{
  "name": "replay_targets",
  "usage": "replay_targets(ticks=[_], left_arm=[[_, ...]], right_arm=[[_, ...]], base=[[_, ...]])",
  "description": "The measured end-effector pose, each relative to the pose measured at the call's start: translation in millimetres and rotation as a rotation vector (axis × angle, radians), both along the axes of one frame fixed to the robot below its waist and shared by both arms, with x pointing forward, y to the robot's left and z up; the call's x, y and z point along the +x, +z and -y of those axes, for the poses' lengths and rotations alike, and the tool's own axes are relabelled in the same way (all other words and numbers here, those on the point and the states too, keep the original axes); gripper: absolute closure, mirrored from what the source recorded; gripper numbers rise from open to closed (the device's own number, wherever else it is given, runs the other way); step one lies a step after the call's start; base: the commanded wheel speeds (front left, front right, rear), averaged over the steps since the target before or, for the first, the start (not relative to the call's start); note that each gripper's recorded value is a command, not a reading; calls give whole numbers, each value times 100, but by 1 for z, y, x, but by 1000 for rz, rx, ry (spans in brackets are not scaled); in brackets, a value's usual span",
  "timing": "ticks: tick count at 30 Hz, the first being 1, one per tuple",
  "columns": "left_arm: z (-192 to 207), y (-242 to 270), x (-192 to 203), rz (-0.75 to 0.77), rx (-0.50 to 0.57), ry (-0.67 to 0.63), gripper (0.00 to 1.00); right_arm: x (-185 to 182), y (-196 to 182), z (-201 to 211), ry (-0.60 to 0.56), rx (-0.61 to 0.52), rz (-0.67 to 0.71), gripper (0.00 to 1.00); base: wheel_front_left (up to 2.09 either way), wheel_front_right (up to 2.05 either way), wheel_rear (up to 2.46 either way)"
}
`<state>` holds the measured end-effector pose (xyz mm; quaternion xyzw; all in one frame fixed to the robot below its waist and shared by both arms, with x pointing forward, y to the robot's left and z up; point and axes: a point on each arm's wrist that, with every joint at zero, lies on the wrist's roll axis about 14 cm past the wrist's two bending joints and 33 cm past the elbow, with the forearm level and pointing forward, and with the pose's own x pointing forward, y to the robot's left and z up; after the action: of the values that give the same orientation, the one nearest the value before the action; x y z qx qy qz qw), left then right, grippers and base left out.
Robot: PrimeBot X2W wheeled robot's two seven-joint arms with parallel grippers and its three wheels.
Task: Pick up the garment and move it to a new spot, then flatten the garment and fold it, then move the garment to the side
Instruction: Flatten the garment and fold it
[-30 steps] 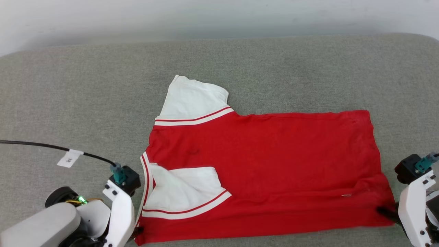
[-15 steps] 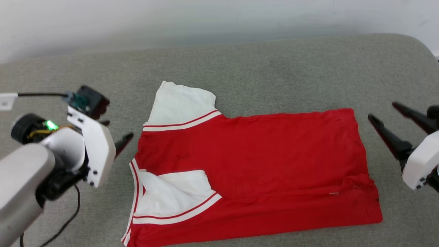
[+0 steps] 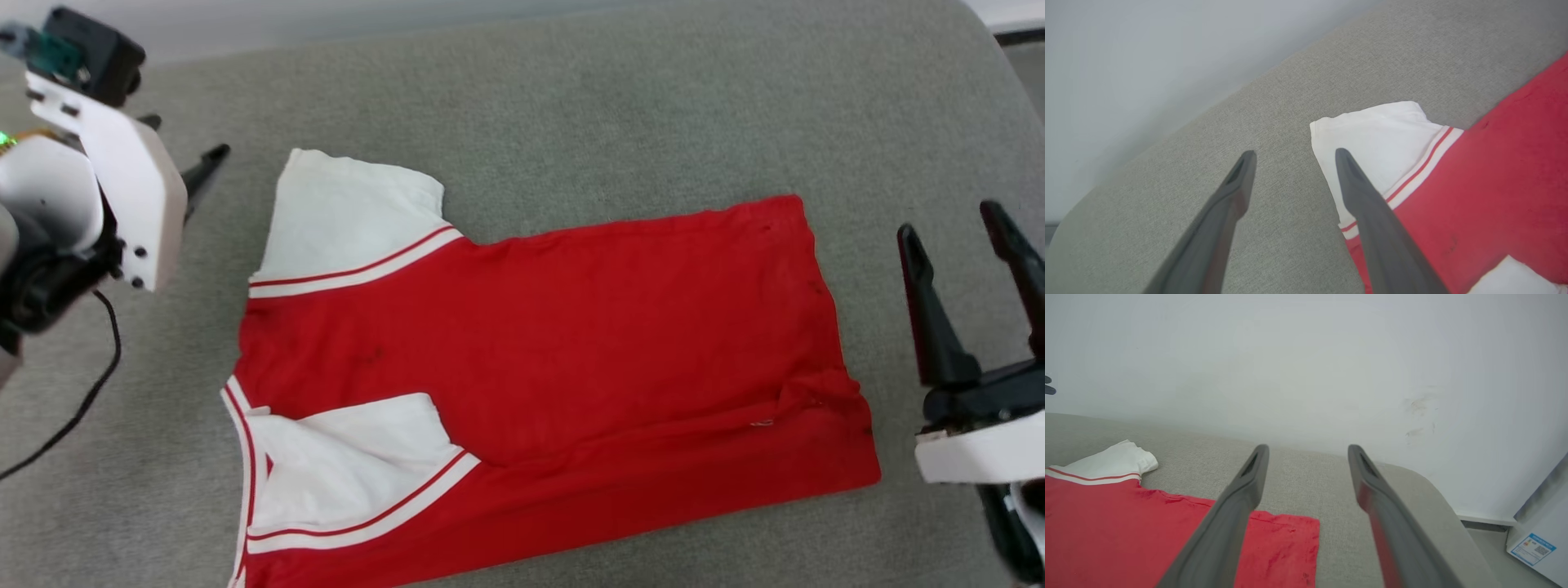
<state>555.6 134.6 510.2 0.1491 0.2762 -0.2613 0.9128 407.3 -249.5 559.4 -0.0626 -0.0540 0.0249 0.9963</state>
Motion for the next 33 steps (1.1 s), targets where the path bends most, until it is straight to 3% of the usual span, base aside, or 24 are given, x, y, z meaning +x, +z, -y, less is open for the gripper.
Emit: replay_targets(ticks=[6,15,27,28,29,33], left_arm=[[12,-18,31,-109,8,4,0],[29,-73,51,-376,119,-27,0],[39,-137,51,-567,273,-95,0],[39,-138,51,-568,275,-100,60],[39,-139,51,-568,277,-102,100],[44,-136,49,-551,273,-126,100]], right_arm=[[-7,-25,-8,-53,51,-50,0],[3,-66,-3,-84,53,-147,0],[16,-108,4,-93,47,-237,0],[16,-108,5,-92,44,-236,0],[17,-109,5,-93,43,-237,0],[21,-104,8,-91,41,-218,0]], base=[[0,0,0],[0,0,0],[0,0,0],[0,0,0],[0,0,0],[0,0,0]])
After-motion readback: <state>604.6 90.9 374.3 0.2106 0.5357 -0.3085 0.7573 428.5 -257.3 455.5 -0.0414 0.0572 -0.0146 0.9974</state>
